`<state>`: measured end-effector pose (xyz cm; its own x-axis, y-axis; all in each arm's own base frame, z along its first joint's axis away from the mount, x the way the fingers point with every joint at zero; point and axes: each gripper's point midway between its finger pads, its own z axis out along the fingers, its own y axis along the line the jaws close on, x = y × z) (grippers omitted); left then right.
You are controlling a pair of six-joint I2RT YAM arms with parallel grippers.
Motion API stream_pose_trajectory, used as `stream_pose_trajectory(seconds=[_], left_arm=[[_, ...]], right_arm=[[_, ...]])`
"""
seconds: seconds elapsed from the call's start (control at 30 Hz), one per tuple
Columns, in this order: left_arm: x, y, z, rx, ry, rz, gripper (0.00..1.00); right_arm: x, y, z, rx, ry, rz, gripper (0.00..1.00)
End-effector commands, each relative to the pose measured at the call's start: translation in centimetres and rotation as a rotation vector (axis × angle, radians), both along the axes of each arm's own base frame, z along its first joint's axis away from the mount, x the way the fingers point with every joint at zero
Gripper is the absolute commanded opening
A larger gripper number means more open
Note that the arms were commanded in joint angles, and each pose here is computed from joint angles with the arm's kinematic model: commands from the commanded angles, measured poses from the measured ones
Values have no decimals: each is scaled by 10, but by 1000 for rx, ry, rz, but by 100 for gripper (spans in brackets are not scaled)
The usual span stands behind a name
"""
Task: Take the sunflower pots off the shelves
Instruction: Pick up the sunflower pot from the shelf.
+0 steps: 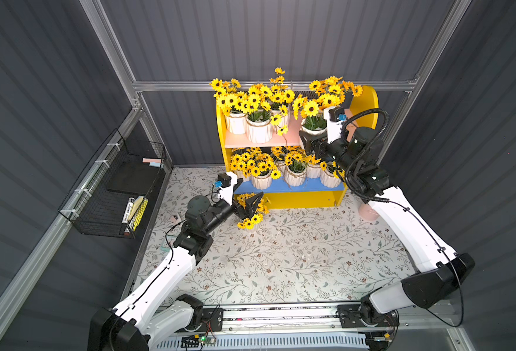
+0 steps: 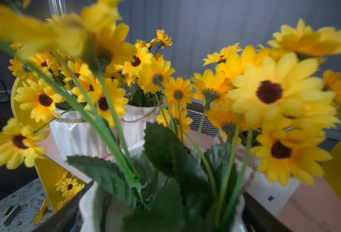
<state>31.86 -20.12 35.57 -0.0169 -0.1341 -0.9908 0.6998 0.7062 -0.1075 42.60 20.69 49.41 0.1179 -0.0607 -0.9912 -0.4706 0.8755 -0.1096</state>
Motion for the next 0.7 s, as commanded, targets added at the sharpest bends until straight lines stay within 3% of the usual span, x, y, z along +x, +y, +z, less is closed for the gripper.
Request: stream_pose_trajectory(seconds=[0.0,0.27,0.67], left_arm=[[-2,0,19,-12,-57,-12,99],[-1,-1,16,-11,-49,-19,99],[-3,-10,14,-40,-18,-74,99]], right_arm=[[-29,-6,59,80,-180,29,0],[-44,6,51,63,-169,72,0],[-98,26,37,35,-177,130,0]])
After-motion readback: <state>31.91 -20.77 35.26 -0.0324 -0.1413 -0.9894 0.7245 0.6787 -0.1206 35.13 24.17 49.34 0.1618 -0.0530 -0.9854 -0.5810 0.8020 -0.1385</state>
